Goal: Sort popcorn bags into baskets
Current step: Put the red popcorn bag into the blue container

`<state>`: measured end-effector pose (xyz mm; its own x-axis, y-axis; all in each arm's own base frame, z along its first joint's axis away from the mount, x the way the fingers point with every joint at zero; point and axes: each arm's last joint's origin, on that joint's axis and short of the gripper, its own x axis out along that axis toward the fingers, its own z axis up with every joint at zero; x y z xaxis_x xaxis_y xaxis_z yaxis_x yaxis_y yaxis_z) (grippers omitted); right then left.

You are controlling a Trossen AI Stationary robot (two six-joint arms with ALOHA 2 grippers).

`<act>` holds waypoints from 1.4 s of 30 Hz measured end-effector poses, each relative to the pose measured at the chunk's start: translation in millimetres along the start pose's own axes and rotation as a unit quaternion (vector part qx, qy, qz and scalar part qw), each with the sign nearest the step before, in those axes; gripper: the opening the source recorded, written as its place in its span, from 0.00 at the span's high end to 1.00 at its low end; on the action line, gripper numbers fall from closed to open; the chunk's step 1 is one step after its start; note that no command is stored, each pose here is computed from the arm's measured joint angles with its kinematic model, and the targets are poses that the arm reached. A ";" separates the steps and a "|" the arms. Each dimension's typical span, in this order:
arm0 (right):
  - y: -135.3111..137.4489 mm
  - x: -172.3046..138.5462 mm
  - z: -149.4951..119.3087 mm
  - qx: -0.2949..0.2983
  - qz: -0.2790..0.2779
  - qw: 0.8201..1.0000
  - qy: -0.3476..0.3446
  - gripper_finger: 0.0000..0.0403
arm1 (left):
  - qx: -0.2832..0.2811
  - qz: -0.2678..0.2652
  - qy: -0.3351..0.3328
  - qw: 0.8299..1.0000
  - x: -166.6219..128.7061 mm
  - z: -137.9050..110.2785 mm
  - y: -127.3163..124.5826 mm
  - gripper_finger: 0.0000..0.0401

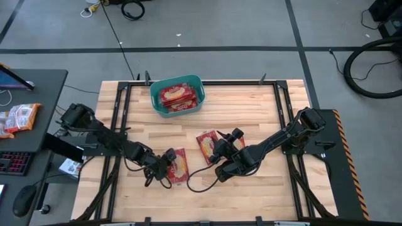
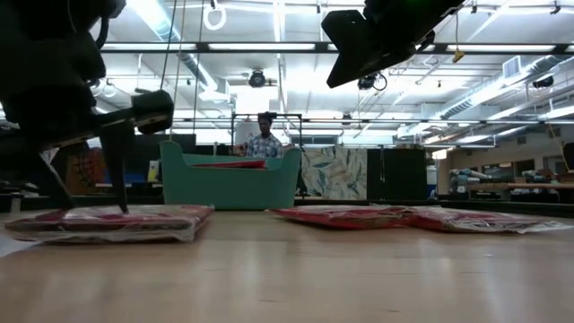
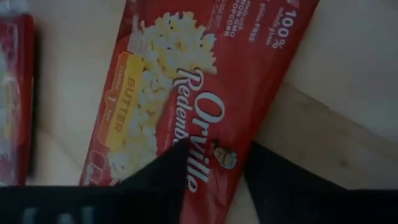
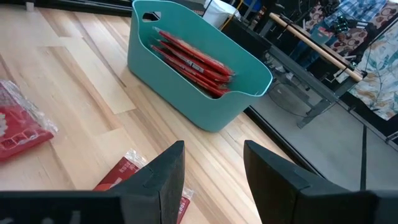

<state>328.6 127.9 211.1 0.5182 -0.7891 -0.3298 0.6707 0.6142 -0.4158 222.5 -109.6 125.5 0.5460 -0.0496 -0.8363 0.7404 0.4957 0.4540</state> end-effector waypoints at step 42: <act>0.2 0.0 0.1 -0.002 0.002 1.000 0.001 0.58 | -0.439 0.299 0.186 0.826 -96.3 -138.1 177.7 0.98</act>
<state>328.8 128.0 211.1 0.5196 -0.7869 -0.3328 0.6665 0.6170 -0.4184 247.3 103.0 244.2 0.4311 0.6212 -0.6543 -0.2777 0.7814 0.5589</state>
